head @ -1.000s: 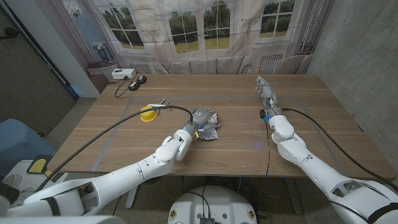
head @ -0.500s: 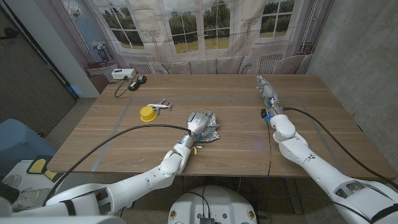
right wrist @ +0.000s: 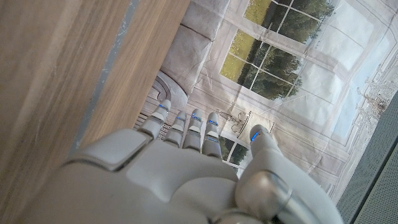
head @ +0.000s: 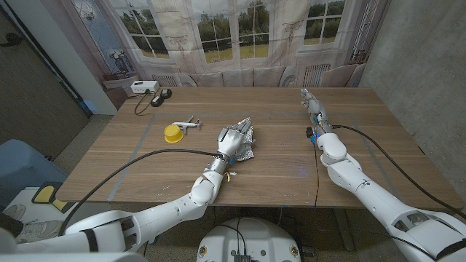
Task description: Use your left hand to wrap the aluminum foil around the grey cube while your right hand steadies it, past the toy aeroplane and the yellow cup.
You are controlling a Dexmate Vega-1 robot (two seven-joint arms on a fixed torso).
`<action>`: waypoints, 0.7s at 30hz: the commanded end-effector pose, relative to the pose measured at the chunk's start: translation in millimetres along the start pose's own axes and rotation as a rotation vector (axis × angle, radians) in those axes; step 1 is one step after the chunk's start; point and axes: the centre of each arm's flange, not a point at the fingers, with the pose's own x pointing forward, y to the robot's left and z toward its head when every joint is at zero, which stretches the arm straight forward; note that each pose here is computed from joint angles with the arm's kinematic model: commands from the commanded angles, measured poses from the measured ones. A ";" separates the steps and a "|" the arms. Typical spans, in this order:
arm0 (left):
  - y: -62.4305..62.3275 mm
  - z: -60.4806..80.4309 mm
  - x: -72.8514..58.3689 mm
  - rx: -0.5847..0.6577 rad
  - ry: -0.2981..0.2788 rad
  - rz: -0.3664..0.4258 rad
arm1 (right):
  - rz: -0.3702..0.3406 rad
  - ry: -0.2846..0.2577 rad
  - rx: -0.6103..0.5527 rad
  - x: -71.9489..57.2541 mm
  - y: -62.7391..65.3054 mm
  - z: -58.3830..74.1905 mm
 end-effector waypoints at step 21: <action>30.6 -24.4 39.2 -0.550 0.111 -0.403 | 0.000 -0.015 -0.017 0.9 1.6 10.0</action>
